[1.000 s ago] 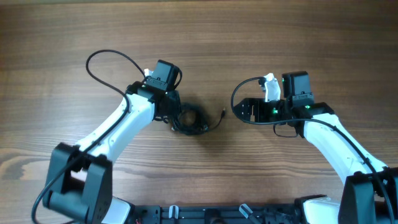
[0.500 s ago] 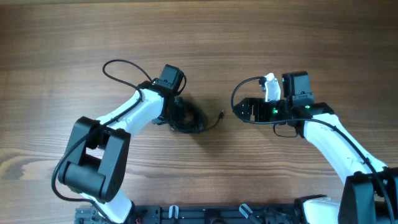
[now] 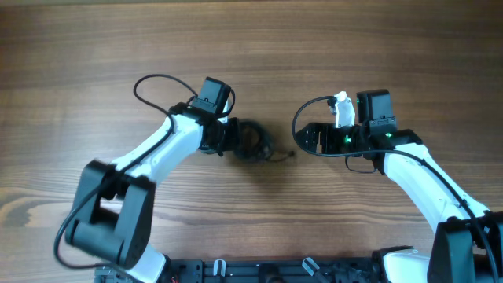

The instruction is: Untangle cables

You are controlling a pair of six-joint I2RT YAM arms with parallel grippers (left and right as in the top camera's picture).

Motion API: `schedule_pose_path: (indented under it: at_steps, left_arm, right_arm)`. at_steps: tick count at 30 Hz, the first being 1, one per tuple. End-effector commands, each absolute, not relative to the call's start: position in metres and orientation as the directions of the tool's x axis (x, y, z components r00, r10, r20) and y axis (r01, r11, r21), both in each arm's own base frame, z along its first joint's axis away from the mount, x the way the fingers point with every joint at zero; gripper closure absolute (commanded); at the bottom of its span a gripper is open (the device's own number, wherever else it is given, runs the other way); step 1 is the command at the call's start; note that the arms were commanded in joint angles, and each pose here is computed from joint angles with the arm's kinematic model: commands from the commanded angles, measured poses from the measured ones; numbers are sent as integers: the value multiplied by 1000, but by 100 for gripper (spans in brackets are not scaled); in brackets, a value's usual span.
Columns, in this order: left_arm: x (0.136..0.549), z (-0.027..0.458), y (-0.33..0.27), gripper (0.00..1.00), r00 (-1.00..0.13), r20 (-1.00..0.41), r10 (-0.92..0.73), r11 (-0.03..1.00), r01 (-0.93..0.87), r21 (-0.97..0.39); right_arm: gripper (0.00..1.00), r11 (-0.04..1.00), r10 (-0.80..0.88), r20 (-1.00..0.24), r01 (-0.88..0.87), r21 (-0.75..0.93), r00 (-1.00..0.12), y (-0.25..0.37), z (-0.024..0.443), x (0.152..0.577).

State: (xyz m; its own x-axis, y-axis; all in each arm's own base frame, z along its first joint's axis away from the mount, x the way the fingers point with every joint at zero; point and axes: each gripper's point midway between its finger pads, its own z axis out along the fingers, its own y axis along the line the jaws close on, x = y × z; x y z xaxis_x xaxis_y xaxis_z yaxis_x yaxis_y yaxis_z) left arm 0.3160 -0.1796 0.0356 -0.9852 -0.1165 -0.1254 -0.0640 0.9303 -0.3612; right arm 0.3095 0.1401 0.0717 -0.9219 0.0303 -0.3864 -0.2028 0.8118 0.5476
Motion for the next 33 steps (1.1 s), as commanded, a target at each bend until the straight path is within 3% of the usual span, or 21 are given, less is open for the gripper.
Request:
schedule_pose_path:
  at_steps: [1, 9, 15, 19, 26, 28, 31, 33]
  left_arm:
    - [309, 75, -210, 96, -985, -168, -28, 849, 66, -524]
    - [289, 78, -245, 96, -978, -192, 80, 828, 172, -534]
    - [286, 78, -254, 96, -971, -216, 106, 829, 206, -520]
    - [290, 85, -257, 96, -964, -244, 104, 815, 223, -535]
    - [293, 133, -286, 96, -929, -351, 118, 668, 336, -664]
    - [287, 141, -294, 96, -927, -350, 138, 613, 357, -705]
    - [281, 142, -295, 96, -932, -331, 151, 595, 353, -722]
    - [280, 138, -291, 96, -939, -309, 152, 607, 336, -721]
  right_arm:
    - [0, 798, 30, -390, -213, 563, -920, 145, 75, 314]
    - [3, 719, 26, -417, -273, 639, -909, 162, 92, 315]
    - [5, 720, 37, -397, -251, 647, -917, 161, 90, 314]
    - [17, 742, 40, -384, -230, 630, -923, 157, 84, 312]
    - [18, 750, 46, -353, -201, 630, -934, 155, 75, 305]
    - [24, 752, 46, -352, -200, 628, -935, 154, 75, 304]
    - [45, 826, 79, -354, -138, 546, -932, 137, 63, 311]
    - [45, 890, 179, -318, 16, 455, -931, 113, 50, 314]
